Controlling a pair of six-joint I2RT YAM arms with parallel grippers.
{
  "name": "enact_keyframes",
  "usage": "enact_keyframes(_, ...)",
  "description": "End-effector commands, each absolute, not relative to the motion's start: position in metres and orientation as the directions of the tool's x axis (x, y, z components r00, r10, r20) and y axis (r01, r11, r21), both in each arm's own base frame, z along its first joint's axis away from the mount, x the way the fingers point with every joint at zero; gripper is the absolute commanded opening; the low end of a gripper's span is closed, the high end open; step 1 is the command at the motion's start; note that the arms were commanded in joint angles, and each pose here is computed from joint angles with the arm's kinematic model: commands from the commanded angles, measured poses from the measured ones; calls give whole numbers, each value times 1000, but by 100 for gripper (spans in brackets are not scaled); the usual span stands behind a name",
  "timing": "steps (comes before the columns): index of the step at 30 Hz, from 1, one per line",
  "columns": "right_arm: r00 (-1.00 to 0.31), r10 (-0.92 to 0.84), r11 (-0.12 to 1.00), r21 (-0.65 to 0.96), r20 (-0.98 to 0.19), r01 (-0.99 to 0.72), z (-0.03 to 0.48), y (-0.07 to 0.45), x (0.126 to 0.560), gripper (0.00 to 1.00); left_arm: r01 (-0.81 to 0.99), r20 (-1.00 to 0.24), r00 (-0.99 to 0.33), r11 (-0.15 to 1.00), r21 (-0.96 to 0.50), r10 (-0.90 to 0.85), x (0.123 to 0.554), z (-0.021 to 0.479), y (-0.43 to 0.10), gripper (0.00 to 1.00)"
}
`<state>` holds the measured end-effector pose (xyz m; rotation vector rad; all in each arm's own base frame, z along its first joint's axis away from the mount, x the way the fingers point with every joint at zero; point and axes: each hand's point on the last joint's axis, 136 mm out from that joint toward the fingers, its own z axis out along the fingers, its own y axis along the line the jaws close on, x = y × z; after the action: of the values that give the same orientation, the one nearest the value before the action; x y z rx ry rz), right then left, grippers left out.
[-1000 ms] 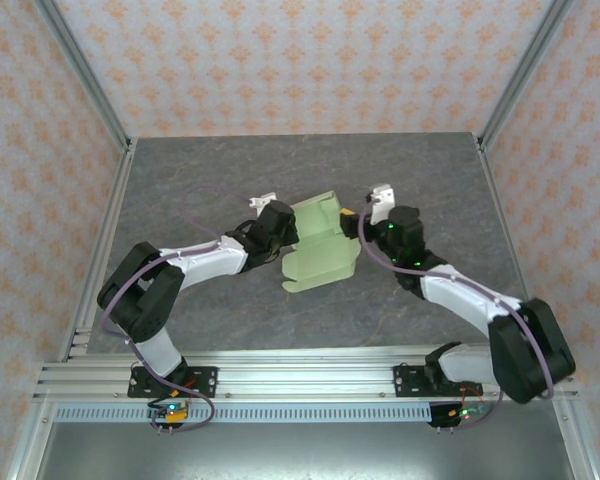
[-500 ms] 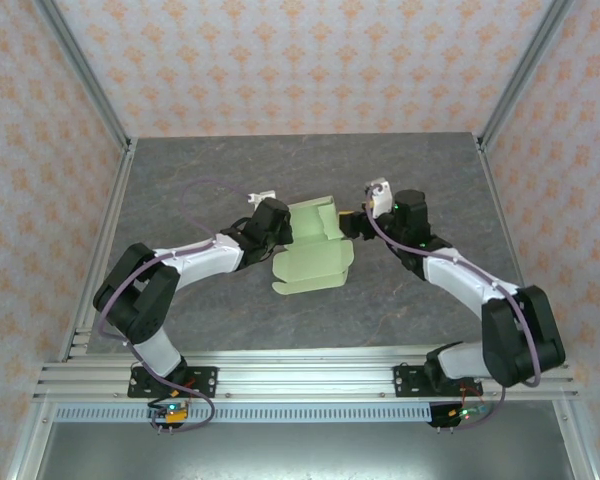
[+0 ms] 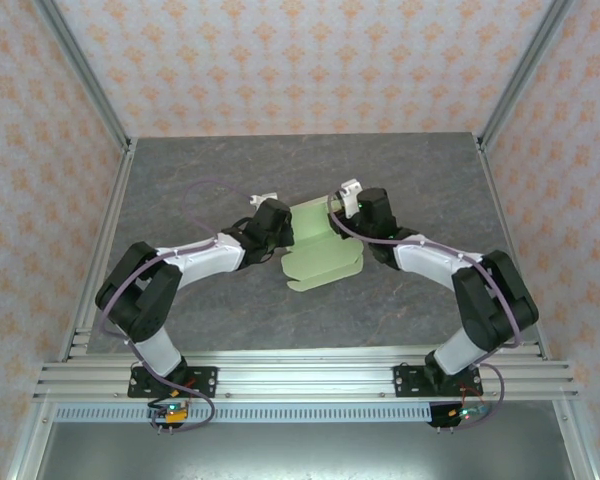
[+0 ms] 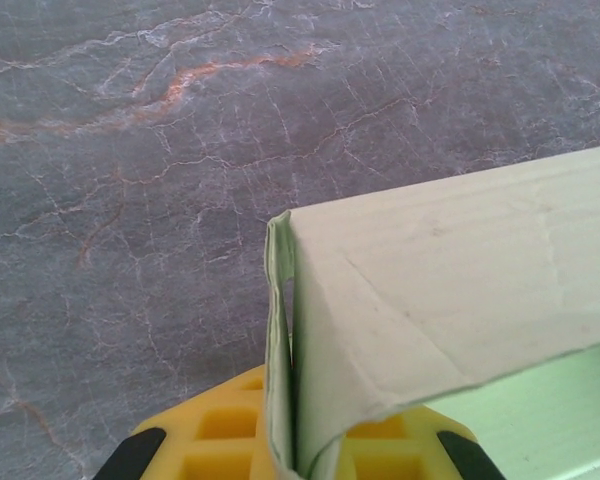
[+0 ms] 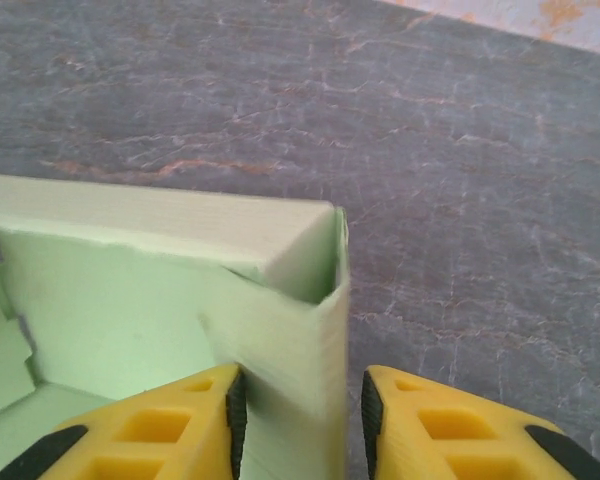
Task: Fold the paper box
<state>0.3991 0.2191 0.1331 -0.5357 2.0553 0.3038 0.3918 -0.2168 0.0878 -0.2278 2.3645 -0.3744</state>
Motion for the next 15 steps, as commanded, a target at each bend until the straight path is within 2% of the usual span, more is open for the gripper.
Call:
enact_keyframes(1,-413,-229,938,-86,-881,-337,135,203,420,39,-50,-629,-722,928,-370,-290,400,98,-229,0)
enact_keyframes(5,-428,-225,963,-134,-875,-232,125,200,429,37,-44,-623,-726,924,-379,-290,402,98,-236,0)
enact_keyframes(8,-428,-207,976,-153,-880,-158,121,191,434,18,-39,-630,-729,934,-354,-269,401,95,-236,0)
enact_keyframes(10,-430,-190,982,-164,-883,-97,119,184,437,11,-45,-633,-727,938,-343,-266,400,93,-235,0)
enact_keyframes(15,-369,-221,971,-238,-903,1,124,187,429,8,-44,-617,-740,935,-352,-267,400,89,-242,0)
